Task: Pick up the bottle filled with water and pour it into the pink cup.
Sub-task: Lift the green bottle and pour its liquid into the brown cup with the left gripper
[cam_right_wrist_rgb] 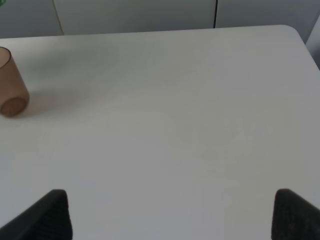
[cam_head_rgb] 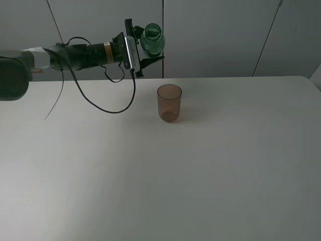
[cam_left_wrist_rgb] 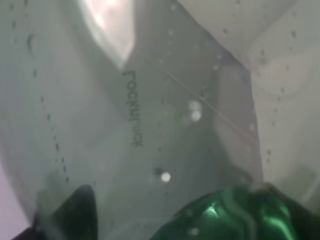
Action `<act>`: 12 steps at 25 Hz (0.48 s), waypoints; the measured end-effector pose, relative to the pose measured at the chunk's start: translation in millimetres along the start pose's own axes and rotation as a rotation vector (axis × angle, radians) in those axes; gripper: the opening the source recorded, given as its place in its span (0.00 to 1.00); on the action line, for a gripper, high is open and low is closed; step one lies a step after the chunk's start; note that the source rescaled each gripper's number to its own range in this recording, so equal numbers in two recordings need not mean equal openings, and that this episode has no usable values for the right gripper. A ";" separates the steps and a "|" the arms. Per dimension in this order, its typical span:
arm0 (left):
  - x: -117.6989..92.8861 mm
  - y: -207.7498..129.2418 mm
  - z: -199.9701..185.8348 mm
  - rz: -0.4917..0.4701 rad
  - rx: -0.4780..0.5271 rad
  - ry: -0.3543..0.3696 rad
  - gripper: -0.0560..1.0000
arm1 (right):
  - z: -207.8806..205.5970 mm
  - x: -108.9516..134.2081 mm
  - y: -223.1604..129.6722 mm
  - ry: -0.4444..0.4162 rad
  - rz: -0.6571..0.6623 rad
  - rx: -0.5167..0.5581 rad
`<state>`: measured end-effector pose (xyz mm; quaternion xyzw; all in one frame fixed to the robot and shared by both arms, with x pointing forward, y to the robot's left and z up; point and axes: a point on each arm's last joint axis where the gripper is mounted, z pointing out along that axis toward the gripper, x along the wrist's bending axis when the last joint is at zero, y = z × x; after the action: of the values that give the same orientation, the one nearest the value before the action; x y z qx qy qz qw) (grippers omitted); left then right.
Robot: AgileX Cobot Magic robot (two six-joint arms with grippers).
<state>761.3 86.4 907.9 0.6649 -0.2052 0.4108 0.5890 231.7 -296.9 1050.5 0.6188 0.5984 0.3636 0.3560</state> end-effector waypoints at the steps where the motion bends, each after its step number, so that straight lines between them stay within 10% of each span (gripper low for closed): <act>1: -0.6 -1.7 2.0 0.012 -0.005 0.002 0.08 | 0.0 0.0 0.0 0.000 0.000 0.000; 12: -9.4 -9.3 23.7 0.128 -0.013 -0.002 0.08 | 0.0 0.0 0.0 0.000 0.000 0.000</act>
<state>770.1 64.0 895.5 0.6471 -0.2505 0.4456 0.5657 231.7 -296.9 1050.5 0.6188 0.5984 0.3636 0.3560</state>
